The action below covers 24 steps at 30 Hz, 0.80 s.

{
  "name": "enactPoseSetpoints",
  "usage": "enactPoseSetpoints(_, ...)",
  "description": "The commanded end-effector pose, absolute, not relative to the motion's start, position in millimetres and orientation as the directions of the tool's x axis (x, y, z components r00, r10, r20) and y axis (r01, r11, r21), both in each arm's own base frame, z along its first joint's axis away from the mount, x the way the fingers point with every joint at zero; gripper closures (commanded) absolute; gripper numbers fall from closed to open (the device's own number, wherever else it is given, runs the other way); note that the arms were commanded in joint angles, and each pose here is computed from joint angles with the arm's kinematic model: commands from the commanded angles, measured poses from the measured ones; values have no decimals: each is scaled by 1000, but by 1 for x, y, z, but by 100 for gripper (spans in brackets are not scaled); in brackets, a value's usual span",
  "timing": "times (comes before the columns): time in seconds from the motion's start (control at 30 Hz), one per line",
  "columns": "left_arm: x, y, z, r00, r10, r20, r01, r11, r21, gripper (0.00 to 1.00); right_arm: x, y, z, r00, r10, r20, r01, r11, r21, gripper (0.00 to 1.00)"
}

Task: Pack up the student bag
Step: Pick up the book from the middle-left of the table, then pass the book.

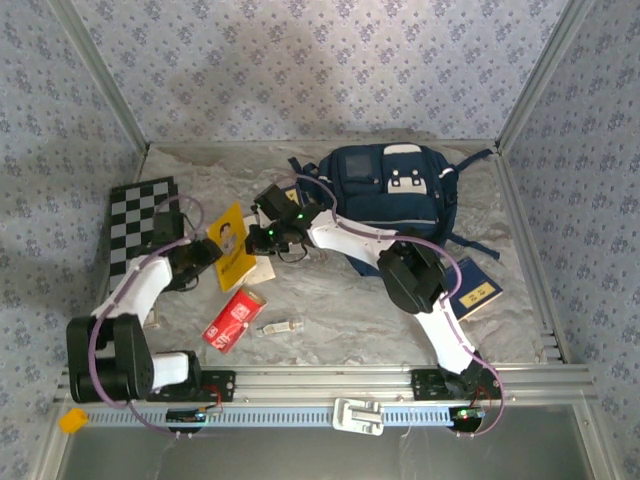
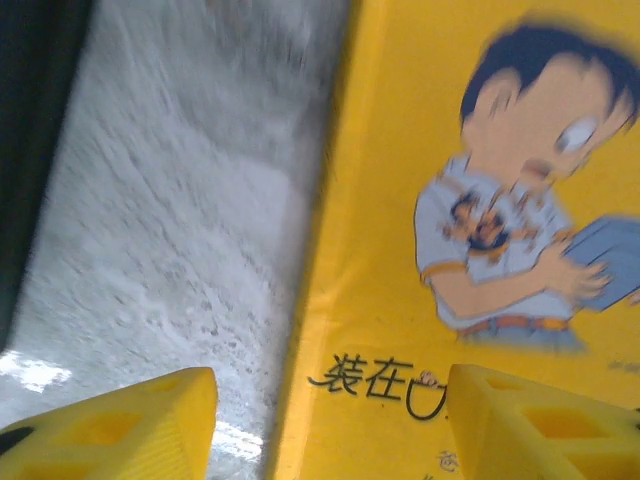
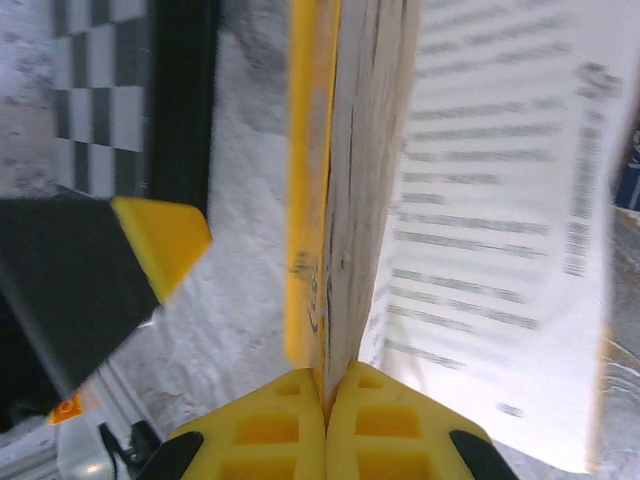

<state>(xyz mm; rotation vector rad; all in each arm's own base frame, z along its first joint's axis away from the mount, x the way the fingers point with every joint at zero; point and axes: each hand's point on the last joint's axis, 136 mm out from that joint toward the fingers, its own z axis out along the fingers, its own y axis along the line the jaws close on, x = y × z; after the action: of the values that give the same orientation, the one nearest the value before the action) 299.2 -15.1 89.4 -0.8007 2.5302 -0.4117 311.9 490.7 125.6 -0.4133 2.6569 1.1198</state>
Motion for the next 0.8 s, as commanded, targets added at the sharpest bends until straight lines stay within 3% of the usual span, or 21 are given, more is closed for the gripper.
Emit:
enactPoseSetpoints(0.0, 299, -14, 131, -697, -617, -366, -428, 767, -478, 34, 315, 492, 214, -890, -109, -442, -426, 540, 726, 100)
enactPoseSetpoints(0.2, 301, -24, 173, -656, -666, -356, -350, 686, -638, 27, 316, 465, 264, -870, -37, -492, -448, 478, 756, 100)
enactPoseSetpoints(0.47, 315, -69, 217, -704, -649, -289, -124, 513, -850, 19, 315, 415, 298, -855, 31, -518, -458, 424, 782, 100)
enactPoseSetpoints(0.6, 319, -85, 225, -732, -631, -257, -69, 444, -894, 18, 316, 397, 304, -854, 60, -516, -453, 403, 796, 100)
enactPoseSetpoints(0.77, 321, -115, 225, -774, -577, -260, -27, 440, -897, 16, 316, 382, 315, -852, 91, -516, -453, 367, 812, 100)
